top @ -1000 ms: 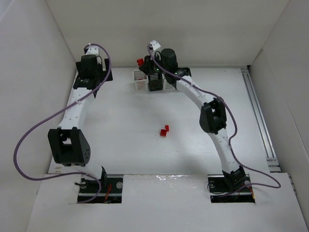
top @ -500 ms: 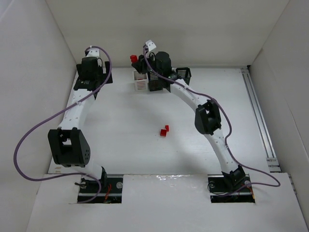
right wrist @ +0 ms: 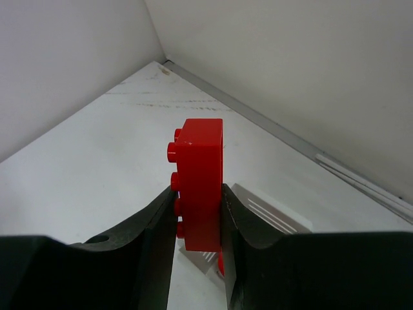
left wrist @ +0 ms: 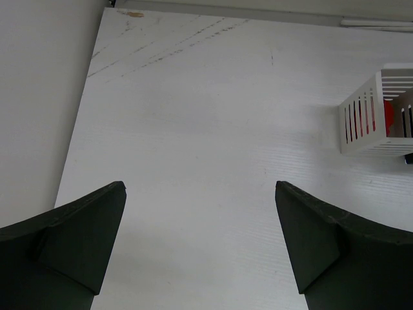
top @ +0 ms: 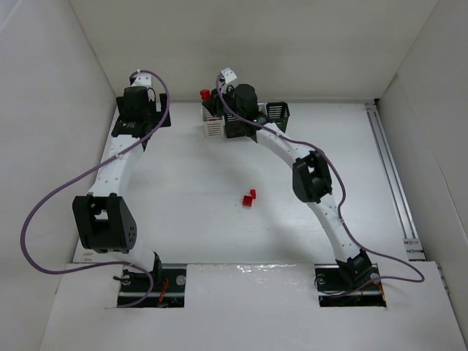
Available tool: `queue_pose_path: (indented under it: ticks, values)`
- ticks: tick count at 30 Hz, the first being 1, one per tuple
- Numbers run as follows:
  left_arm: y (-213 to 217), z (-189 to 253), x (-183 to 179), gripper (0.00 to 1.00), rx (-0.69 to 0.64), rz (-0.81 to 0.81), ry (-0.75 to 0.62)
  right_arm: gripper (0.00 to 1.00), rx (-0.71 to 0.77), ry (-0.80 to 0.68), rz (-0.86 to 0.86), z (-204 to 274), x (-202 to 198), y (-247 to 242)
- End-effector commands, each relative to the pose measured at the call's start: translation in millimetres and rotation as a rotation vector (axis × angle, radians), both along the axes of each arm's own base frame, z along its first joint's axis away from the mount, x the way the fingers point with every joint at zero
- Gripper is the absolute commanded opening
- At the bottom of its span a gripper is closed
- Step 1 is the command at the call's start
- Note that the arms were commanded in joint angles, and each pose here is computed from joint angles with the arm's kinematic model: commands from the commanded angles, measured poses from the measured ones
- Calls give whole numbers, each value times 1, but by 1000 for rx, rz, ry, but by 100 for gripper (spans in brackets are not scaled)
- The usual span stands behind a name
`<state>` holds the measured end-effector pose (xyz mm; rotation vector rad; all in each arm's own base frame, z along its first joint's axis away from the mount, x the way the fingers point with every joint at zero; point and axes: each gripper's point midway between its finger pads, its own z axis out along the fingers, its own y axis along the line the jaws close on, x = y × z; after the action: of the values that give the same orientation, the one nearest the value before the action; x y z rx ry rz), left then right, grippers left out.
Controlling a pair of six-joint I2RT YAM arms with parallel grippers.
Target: Sort the legos into containers by color
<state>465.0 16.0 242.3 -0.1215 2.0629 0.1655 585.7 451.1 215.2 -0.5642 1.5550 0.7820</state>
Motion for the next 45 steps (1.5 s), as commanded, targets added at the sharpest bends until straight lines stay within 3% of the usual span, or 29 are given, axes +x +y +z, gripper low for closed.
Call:
queue_pose_path:
  ticks: [1, 16, 17, 18, 21, 28, 29, 30, 31, 32, 35, 36, 38, 39, 45]
  values:
    - [-1, 17, 1, 100, 5, -8, -50, 36, 44, -60, -19, 20, 7, -4]
    - [-3, 10, 9, 100, 0, -17, -29, 41, 14, -15, -19, -9, 13, -14]
    - [-3, 10, 9, 100, 0, -17, -29, 43, 14, -15, -19, -9, 13, -14]
    - [-3, 10, 9, 100, 0, -17, -29, 53, 14, -15, -19, -9, 13, -14]
    - [-3, 10, 9, 100, 0, -17, -29, 61, 14, -15, -19, -9, 13, -14]
    - [-22, 14, 6, 100, -38, -130, -37, 64, 43, -100, 34, 71, -14, -28]
    - [-26, 21, 6, 100, -46, -147, -56, 65, 58, -157, 46, 113, -26, -41]
    - [-32, 14, 5, 100, -63, -178, -43, 65, 47, -163, 68, 122, -35, -49]
    - [-33, 17, 3, 100, -57, -192, -54, 66, 5, -114, 109, 100, -43, -62]
    - [-33, 17, -1, 100, -57, -192, -52, 66, -15, -171, 126, 133, -61, -79]
    - [-54, 9, -7, 100, -59, -344, -41, 69, -175, -48, 232, 83, -97, -119]
    - [-62, 16, -14, 100, -60, -406, -59, 70, -240, -115, 244, 97, -112, -135]
    - [-92, 2, -29, 100, -91, -563, -41, 70, -355, 2, 262, 58, -134, -168]
    - [-101, -5, -32, 100, -70, -600, -29, 70, -397, -10, 255, 61, -143, -182]
    - [-215, -42, -96, 100, -91, -1014, 36, 70, -431, 254, 65, 13, -155, -273]
